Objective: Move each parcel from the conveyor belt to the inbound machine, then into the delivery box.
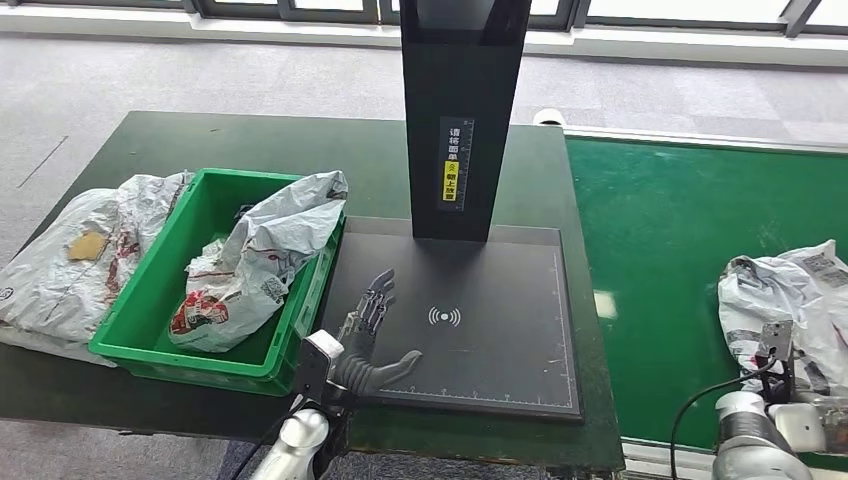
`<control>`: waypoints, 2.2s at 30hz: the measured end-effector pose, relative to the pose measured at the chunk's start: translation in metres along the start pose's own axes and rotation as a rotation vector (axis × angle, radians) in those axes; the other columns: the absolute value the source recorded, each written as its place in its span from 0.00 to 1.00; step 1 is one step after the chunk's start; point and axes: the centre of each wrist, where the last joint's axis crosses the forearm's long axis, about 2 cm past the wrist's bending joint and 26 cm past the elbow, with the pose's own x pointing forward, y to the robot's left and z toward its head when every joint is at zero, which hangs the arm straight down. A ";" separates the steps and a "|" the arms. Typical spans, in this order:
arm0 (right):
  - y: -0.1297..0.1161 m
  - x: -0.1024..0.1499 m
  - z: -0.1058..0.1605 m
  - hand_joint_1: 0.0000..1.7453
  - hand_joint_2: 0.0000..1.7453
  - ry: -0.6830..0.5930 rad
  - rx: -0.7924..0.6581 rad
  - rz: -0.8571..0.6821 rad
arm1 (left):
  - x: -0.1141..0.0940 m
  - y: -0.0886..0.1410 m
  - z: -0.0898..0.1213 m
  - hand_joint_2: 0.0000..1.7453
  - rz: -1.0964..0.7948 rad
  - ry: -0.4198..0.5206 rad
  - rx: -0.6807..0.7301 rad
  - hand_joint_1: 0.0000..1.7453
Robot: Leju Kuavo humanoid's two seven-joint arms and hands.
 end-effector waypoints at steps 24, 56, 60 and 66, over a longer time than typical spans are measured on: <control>0.004 0.011 0.007 0.00 1.00 -0.110 -0.039 0.059 | 0.000 0.000 0.000 1.00 -0.016 -0.002 0.006 0.00; 0.010 0.037 0.015 1.00 1.00 -0.221 0.370 0.258 | 0.001 0.001 0.000 1.00 -0.050 -0.002 0.012 0.00; 0.012 0.042 0.020 1.00 1.00 -0.256 0.336 0.234 | 0.001 0.001 0.000 1.00 -0.058 -0.003 0.020 0.00; 0.015 0.054 0.033 1.00 1.00 -0.497 0.196 0.076 | 0.001 0.003 0.001 1.00 -0.071 -0.002 0.043 0.00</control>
